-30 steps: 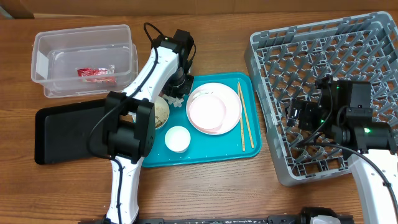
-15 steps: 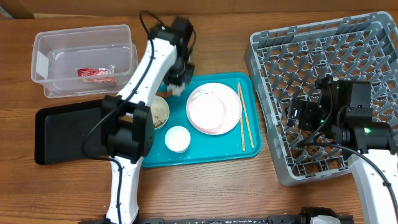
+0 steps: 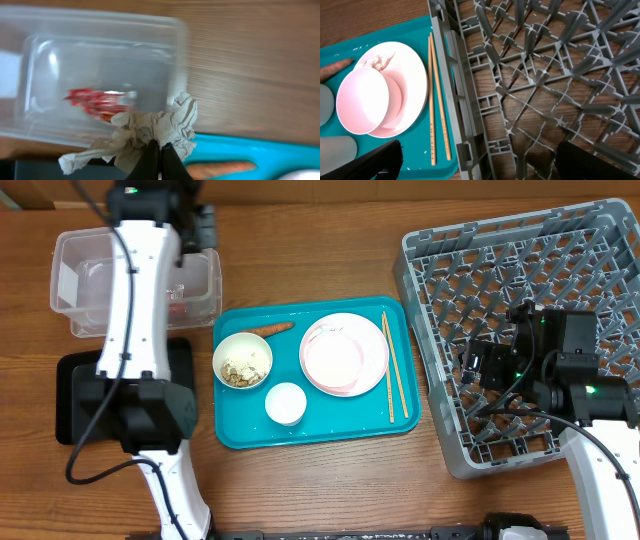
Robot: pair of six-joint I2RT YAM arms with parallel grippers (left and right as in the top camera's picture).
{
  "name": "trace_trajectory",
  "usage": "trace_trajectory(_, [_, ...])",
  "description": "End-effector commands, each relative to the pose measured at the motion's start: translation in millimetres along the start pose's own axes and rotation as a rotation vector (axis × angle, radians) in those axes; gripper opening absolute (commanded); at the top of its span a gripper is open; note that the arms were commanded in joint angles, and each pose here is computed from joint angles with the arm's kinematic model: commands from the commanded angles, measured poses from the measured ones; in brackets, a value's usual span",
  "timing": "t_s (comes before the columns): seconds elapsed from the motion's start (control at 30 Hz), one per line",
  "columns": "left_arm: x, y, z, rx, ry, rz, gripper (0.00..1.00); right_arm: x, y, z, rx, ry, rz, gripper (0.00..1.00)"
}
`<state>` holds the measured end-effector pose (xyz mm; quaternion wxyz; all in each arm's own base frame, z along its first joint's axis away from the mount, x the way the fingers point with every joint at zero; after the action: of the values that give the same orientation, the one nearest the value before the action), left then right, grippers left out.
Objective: Sort waste into correct bins and load items into the dishwasher
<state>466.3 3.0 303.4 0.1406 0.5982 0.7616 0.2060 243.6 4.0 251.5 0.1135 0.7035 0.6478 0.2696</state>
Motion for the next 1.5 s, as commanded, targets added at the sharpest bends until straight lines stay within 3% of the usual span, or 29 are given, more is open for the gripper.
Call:
trace_trajectory(0.0, [24.8, -0.3, 31.7, 0.06, 0.033, -0.128, 0.04, 2.0, 7.5, -6.1, -0.031, -0.005, -0.002, 1.0])
trace_trajectory(0.07, [35.5, 0.4, 40.0, 0.075, 0.034, -0.153, 0.1, 2.0, 7.5, -6.1, -0.031, -0.006, -0.002, 1.0])
trace_trajectory(0.1, [39.8, 0.8, 42.2, 0.078, 0.038, -0.161, 0.29, 1.9, 7.5, -6.1, -0.031, -0.006, -0.002, 1.0])
trace_trajectory(0.13, [44.0, 1.2, 42.6, 0.078, 0.042, -0.169, 0.4, 2.0, 7.5, -6.1, -0.031, -0.006, -0.002, 1.0])
trace_trajectory(0.2, [49.5, 1.6, 41.8, 0.079, 0.047, -0.179, 0.45, 1.9, 7.5, -6.0, -0.03, -0.006, -0.002, 1.0])
trace_trajectory(0.43, [40.7, -3.6, 2.6, 0.08, 0.004, -0.159, 0.49, 1.9, 7.5, -6.0, -0.03, -0.006, -0.002, 1.0])
trace_trajectory(0.6, [3.5, -30.7, -47.8, 0.156, -0.153, 0.003, 0.58, 1.8, 7.6, -6.0, -0.031, -0.006, -0.002, 1.0])
trace_trajectory(0.73, [-7.4, -56.4, -76.5, 0.238, -0.141, 0.073, 0.59, 1.9, 7.5, -6.1, -0.031, -0.006, -0.002, 1.0])
trace_trajectory(1.07, [-3.0, -89.0, -124.1, 0.247, -0.19, 0.057, 0.61, 2.1, 7.6, -6.3, -0.03, -0.005, 0.002, 1.0])
trace_trajectory(1.2, [12.0, -121.2, -130.3, 0.301, -0.117, 0.025, 0.61, 4.6, 11.7, -11.1, -0.043, -0.002, 0.013, 1.0])
trace_trajectory(1.3, [31.6, -147.8, -125.8, 0.325, 0.062, -0.063, 0.61, 14.5, 21.0, -20.5, -0.078, 0.018, -0.018, 0.99])
trace_trajectory(1.37, [42.5, -163.1, -121.2, 0.315, 0.152, -0.117, 0.63, 25.9, 27.6, -26.4, -0.101, 0.041, -0.054, 0.99])
trace_trajectory(1.47, [51.6, -182.8, -109.7, 0.29, 0.164, -0.2, 0.72, 49.4, 36.9, -27.8, -0.113, 0.085, -0.125, 0.97])
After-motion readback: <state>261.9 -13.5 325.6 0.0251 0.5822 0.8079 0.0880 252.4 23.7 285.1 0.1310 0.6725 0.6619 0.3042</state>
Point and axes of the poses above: each gripper's point midway between its finger pads, its own z axis out along the fingers, its own x axis along the line the jaws close on, y = z × x, the point moved 9 cm from there along -z, back along the fingers, and after that the axes turned 2 degrees about -z, right-handed, at the moved point
